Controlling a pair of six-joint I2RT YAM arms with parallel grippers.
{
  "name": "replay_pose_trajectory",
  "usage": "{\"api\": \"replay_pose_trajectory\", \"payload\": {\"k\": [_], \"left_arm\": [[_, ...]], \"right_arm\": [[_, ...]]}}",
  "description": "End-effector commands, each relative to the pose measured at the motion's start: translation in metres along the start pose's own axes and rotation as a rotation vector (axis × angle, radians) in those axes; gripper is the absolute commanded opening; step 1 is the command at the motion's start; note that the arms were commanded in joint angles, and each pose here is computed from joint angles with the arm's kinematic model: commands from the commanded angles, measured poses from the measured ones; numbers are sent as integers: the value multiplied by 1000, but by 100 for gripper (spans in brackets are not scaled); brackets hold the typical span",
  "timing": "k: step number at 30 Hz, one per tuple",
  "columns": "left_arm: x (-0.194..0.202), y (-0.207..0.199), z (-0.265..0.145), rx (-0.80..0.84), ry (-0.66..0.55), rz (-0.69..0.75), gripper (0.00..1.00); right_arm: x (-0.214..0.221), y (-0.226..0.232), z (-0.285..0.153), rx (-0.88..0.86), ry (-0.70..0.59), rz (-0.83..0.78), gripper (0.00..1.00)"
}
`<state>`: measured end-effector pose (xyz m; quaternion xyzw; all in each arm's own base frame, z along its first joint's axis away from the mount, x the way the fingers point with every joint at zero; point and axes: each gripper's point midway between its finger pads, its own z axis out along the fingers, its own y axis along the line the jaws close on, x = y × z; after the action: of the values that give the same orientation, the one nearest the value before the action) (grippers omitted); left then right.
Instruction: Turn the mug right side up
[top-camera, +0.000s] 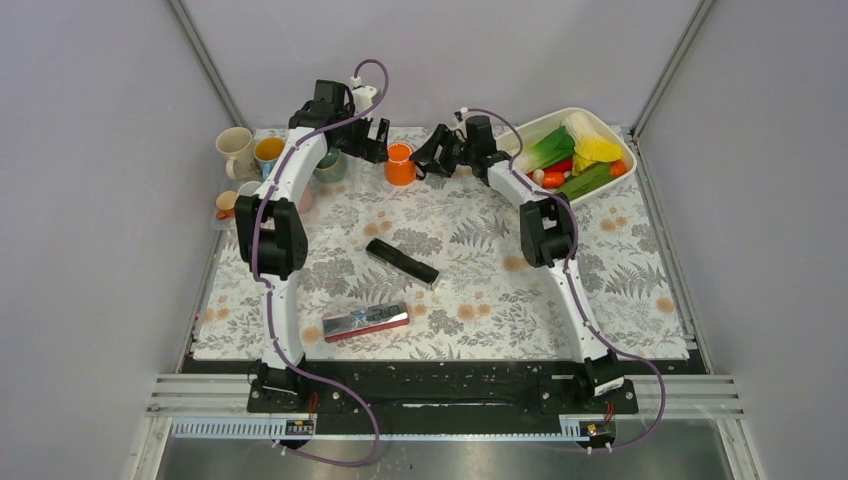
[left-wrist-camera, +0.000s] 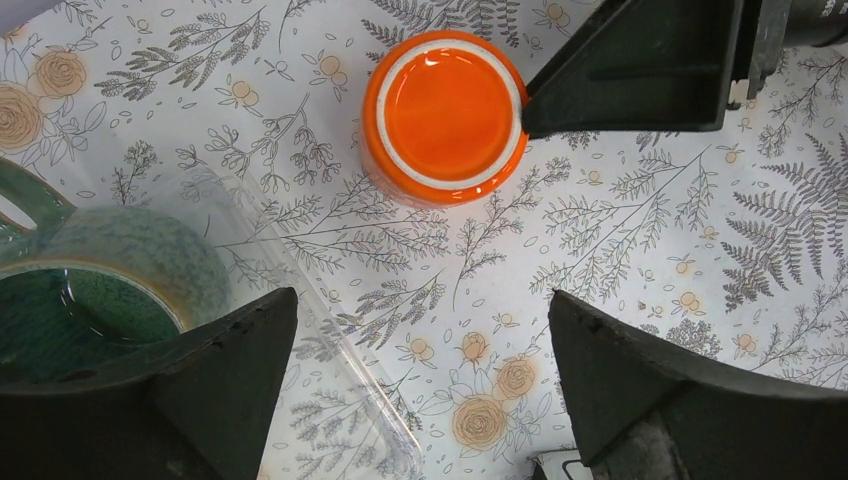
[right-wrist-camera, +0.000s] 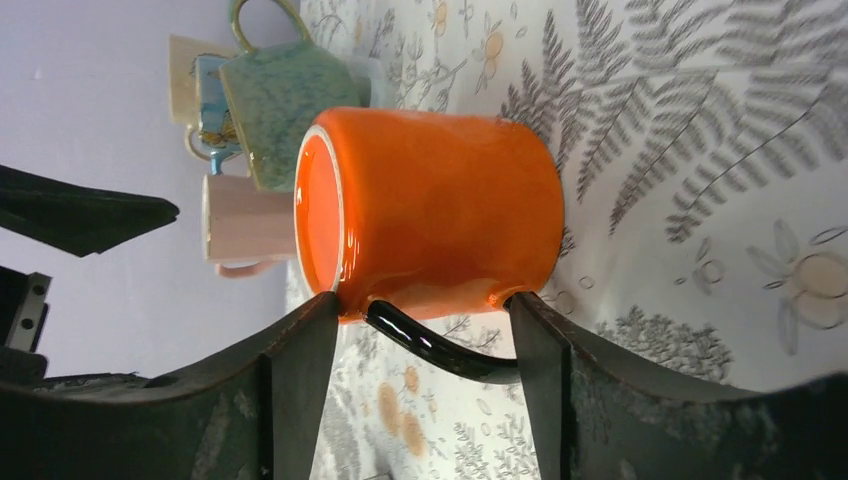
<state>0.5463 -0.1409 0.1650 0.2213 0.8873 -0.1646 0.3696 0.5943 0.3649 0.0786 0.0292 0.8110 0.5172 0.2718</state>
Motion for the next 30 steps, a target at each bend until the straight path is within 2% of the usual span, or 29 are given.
{"api": "replay_pose_trajectory", "payload": {"k": [1,7,12,16,19,22,24,25,30], "left_arm": [[-21,-2,-18,-9,-63,13,99],[-13,-8,-12,14,-43,-54,97],[6,-19,-6,23,14,-303,82],[22,-41,-7,50,29,-428,78],[36,-52,-6,47,45,-475,77],[39,-53,-3,7,33,-472,77],[41,-54,1,-12,39,-455,77],[42,-58,4,-12,45,-442,77],[58,-71,23,-71,99,-319,80]], "right_arm": [[9,44,-10,-79,34,11,69],[39,69,-12,-100,96,-54,65],[65,81,-9,-96,135,-67,62],[85,107,-16,-169,172,-65,65],[80,125,-35,-176,130,-92,71],[77,122,-53,-103,92,-122,80],[75,117,-66,-41,78,-132,95],[73,115,-73,-11,66,-138,99],[70,87,-120,187,10,-157,99]]}}
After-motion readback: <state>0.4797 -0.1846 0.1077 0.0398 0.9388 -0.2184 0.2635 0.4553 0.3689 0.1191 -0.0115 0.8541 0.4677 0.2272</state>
